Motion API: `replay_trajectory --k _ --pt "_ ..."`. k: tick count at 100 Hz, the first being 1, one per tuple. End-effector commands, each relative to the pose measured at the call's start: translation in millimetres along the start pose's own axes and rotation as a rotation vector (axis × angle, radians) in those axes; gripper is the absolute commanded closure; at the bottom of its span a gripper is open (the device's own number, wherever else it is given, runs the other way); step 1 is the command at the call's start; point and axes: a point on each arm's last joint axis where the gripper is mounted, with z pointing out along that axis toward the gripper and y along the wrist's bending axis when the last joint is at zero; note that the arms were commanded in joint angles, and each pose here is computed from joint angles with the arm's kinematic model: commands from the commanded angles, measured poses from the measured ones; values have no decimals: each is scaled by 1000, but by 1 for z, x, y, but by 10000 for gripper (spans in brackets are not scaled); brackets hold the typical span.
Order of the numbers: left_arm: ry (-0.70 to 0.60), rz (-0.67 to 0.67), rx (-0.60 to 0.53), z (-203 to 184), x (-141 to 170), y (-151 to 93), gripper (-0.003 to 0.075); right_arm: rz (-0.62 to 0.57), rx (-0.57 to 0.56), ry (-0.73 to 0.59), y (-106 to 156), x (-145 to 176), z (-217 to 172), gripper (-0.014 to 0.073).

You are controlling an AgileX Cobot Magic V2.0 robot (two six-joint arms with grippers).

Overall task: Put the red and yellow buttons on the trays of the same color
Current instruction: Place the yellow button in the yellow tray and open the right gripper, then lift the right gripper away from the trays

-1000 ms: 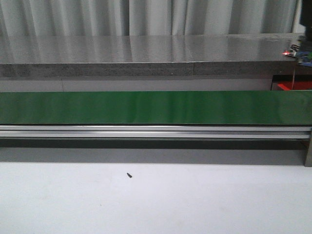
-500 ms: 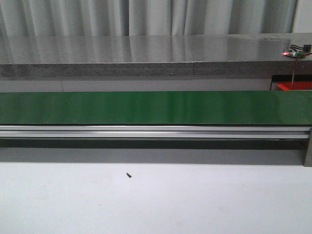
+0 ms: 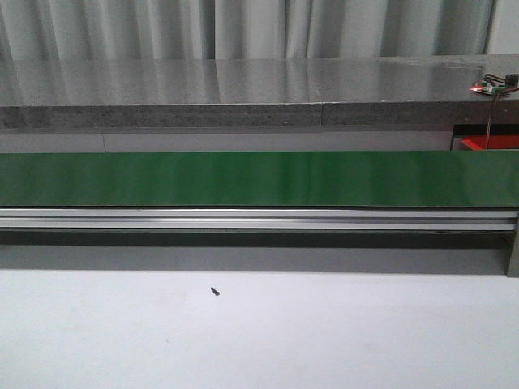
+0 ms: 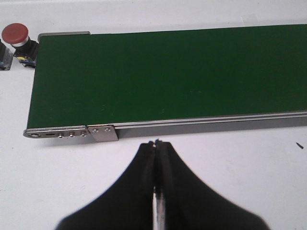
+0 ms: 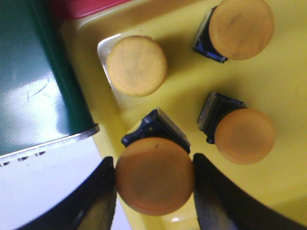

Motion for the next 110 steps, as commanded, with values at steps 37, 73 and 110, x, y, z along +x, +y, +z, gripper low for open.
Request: replay_trajectory --k 37,73,110 --pt "-94 -2 5 -9 -11 -3 740 6 -3 -89 -1 2 -3 452" --pt "-94 -2 5 -9 -11 -3 740 6 -3 -89 -1 2 -2 294" --pt "-94 -2 5 -9 -11 -3 740 9 -7 -96 -1 1 -2 242"
